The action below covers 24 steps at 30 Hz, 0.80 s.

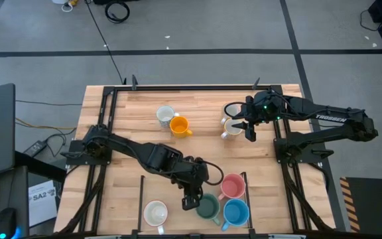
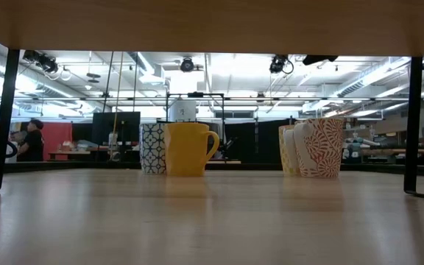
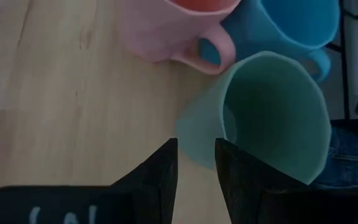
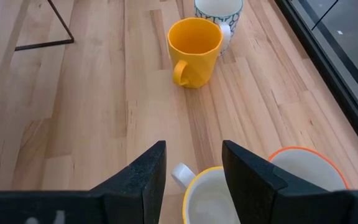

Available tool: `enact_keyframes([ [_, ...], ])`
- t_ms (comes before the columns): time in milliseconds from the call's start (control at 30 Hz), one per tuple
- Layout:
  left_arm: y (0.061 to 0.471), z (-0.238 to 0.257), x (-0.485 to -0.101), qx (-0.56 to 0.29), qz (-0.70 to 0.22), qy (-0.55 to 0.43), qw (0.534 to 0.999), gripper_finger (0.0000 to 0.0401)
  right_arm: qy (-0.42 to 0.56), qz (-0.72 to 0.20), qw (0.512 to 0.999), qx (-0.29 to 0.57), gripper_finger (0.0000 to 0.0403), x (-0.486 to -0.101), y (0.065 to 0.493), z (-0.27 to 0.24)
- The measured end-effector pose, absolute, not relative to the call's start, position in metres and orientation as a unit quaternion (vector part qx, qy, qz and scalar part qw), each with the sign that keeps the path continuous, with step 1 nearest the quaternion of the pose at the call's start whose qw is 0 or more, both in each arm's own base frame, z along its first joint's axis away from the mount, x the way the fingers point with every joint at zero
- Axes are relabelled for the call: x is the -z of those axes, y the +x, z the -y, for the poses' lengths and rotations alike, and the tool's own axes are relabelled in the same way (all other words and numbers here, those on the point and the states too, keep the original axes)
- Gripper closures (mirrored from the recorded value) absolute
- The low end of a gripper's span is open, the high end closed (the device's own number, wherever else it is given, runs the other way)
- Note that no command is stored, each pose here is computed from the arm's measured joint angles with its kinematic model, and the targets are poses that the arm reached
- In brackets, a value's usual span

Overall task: Place coffee mugs
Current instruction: Put the green mug on the shelf

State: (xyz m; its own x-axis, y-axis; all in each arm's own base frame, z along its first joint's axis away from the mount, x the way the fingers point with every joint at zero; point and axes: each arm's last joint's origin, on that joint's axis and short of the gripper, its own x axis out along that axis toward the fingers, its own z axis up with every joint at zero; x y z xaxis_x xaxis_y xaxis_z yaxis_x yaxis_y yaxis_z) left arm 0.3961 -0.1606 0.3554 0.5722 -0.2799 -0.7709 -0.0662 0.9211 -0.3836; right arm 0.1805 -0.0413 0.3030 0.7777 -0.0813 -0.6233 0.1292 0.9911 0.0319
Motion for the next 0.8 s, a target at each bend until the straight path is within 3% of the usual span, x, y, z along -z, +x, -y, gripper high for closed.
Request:
enact_keyframes([
  [600,0.395,0.170,-0.357,0.072,-0.449,-0.200,0.868,0.0287,0.036,-0.329,0.942,0.056,0.0240,-0.303,0.181,0.041],
  [800,0.390,0.154,-0.356,0.073,-0.488,-0.183,0.850,0.0287,0.036,-0.329,0.942,0.056,0.0240,-0.303,0.181,0.041],
])
